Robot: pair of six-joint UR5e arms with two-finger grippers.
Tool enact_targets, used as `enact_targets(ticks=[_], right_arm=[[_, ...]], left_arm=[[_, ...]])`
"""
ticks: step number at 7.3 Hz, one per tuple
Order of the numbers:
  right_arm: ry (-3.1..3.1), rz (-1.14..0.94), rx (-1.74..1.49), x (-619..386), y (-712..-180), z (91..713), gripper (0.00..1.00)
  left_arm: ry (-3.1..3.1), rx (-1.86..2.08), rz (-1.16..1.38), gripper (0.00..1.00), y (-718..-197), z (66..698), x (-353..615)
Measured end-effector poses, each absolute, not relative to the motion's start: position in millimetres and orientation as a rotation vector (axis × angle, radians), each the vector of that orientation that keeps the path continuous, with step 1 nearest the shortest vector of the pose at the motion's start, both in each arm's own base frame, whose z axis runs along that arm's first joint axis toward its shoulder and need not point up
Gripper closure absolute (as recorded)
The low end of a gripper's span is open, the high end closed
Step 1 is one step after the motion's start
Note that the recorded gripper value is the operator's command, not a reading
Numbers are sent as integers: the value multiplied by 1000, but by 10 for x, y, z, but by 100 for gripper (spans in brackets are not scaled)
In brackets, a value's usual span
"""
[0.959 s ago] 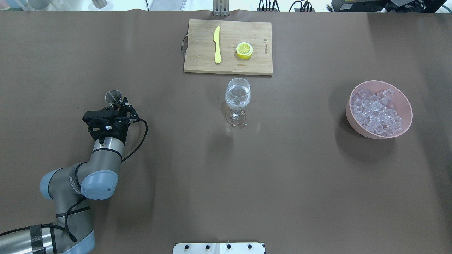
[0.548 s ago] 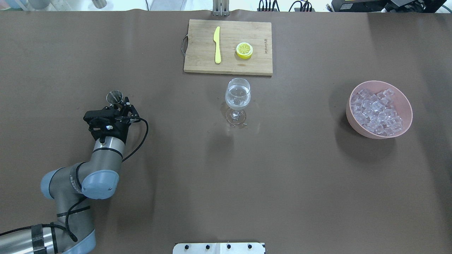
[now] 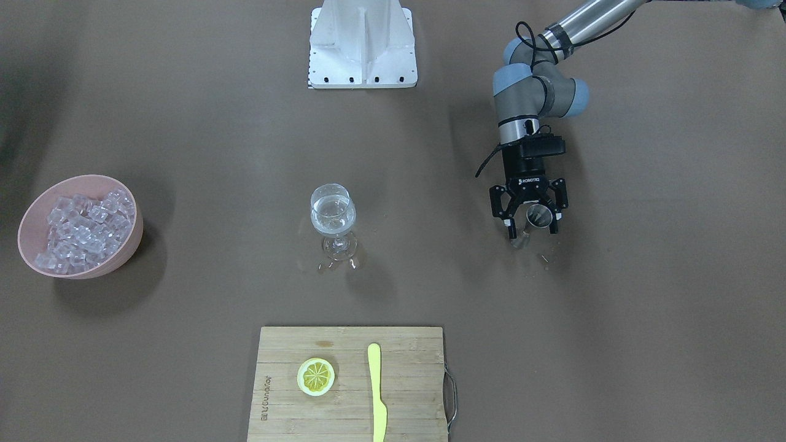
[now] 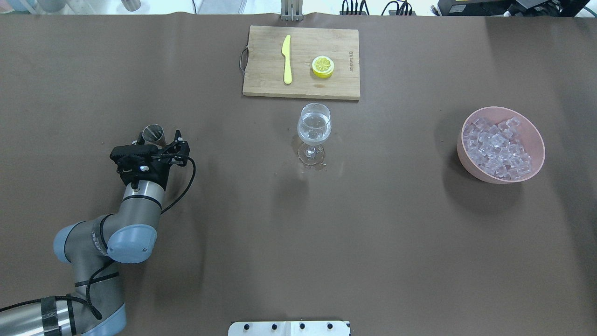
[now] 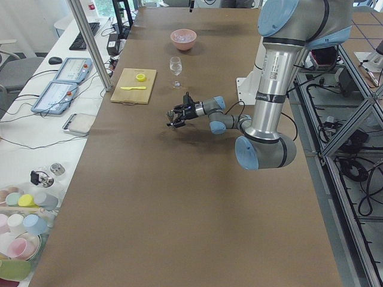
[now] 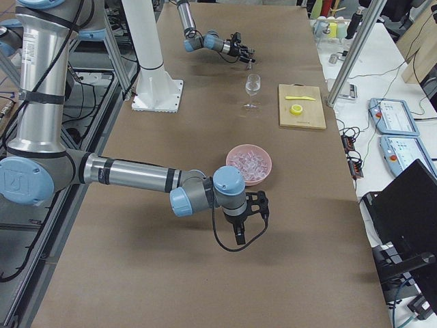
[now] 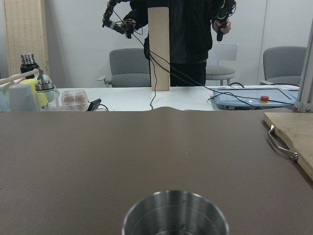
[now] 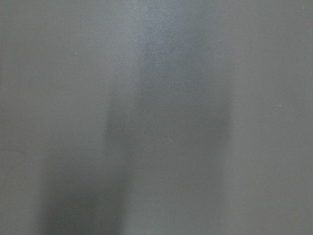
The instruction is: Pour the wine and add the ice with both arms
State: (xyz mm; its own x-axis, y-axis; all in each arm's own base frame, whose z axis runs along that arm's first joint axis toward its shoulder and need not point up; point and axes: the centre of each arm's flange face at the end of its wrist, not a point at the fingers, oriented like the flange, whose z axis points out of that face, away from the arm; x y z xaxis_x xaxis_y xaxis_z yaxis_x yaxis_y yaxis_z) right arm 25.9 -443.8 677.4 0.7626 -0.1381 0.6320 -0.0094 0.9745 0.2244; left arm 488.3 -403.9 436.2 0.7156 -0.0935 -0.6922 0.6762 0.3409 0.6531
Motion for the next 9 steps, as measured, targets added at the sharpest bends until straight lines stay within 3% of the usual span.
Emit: enact_targets(ticks=[9], right_arm=[[-702, -70, 221, 259, -4442, 6766, 0]], left_arm=[[694, 1087, -366, 1, -4387, 3684, 3874]])
